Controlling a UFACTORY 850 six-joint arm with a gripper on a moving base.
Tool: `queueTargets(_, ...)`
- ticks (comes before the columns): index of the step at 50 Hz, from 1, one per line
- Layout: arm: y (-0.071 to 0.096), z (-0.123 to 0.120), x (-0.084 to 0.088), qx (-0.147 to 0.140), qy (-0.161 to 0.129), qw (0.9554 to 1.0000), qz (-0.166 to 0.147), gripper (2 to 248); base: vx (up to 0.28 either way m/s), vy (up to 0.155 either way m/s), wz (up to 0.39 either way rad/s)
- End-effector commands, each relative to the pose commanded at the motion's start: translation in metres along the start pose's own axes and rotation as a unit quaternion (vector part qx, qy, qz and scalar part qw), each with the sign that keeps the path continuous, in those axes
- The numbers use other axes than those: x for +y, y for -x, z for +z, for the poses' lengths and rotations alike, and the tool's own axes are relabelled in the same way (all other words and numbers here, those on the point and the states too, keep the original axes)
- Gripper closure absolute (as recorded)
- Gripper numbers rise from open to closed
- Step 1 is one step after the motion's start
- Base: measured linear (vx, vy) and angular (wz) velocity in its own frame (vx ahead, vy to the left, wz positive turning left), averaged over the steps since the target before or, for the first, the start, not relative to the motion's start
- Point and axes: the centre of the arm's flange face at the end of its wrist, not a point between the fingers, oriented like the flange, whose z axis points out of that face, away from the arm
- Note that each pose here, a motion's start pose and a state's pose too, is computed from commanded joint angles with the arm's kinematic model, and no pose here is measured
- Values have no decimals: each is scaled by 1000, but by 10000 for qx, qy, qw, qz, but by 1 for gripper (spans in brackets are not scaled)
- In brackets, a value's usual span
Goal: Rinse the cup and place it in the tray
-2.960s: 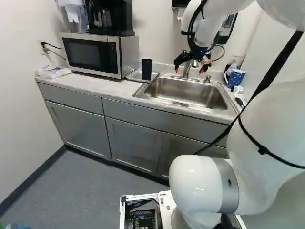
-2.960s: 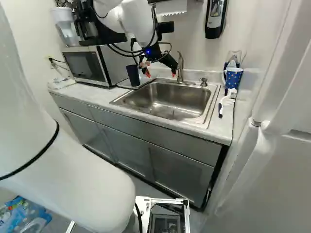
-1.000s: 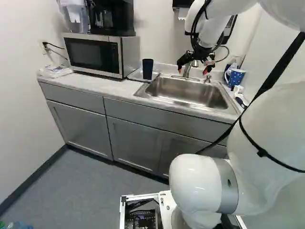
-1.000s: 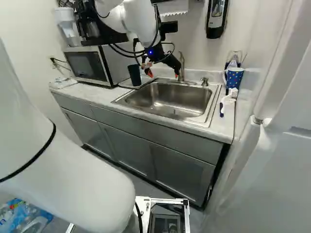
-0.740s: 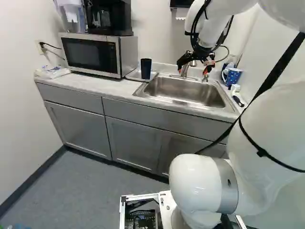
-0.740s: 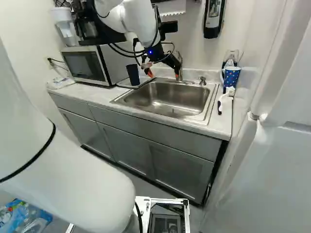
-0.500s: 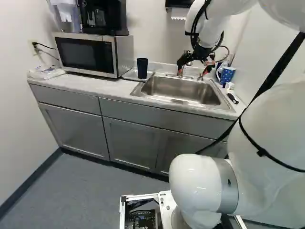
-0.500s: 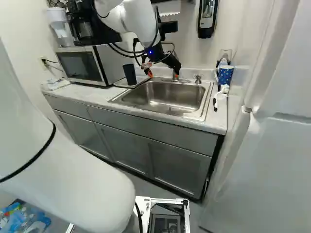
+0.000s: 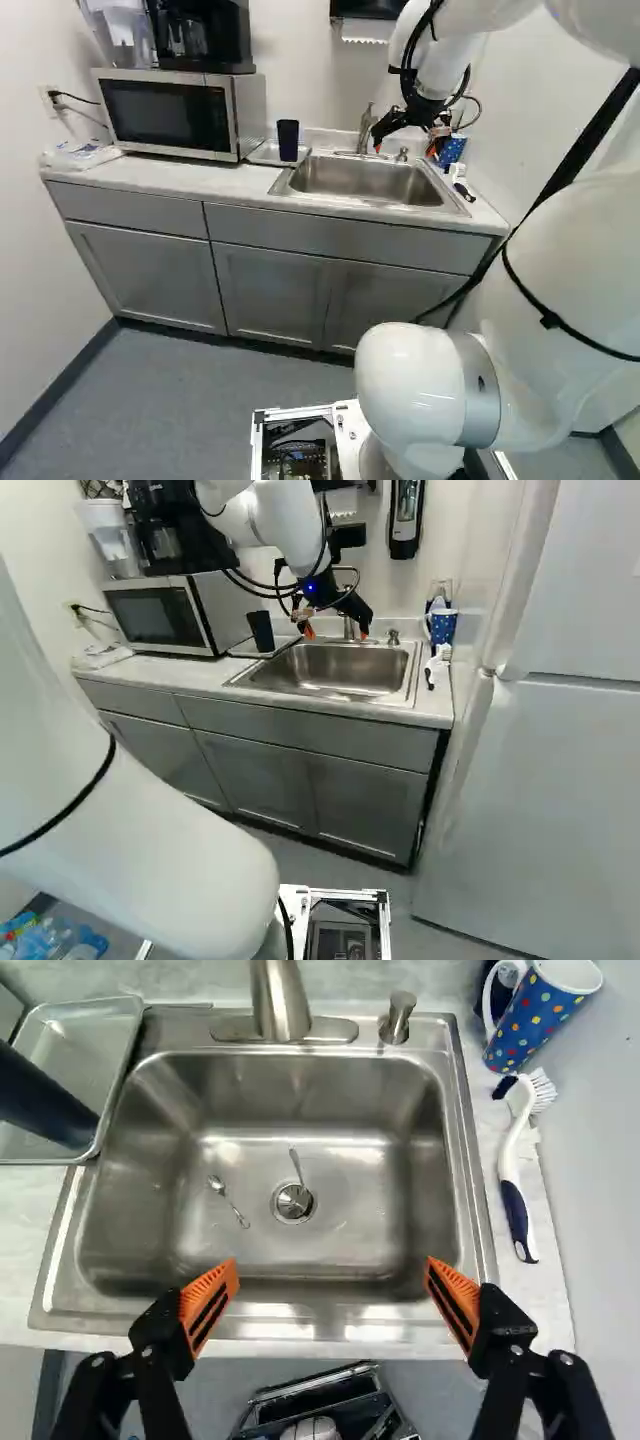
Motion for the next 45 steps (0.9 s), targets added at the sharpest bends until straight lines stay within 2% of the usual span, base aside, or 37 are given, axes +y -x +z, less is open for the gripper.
queueTargets(18,0,0,0,0,0,10000,0,3,-127,97,-9)
queueTargets(45,0,0,0,0,0,10000,0,3,-159,45,-9)
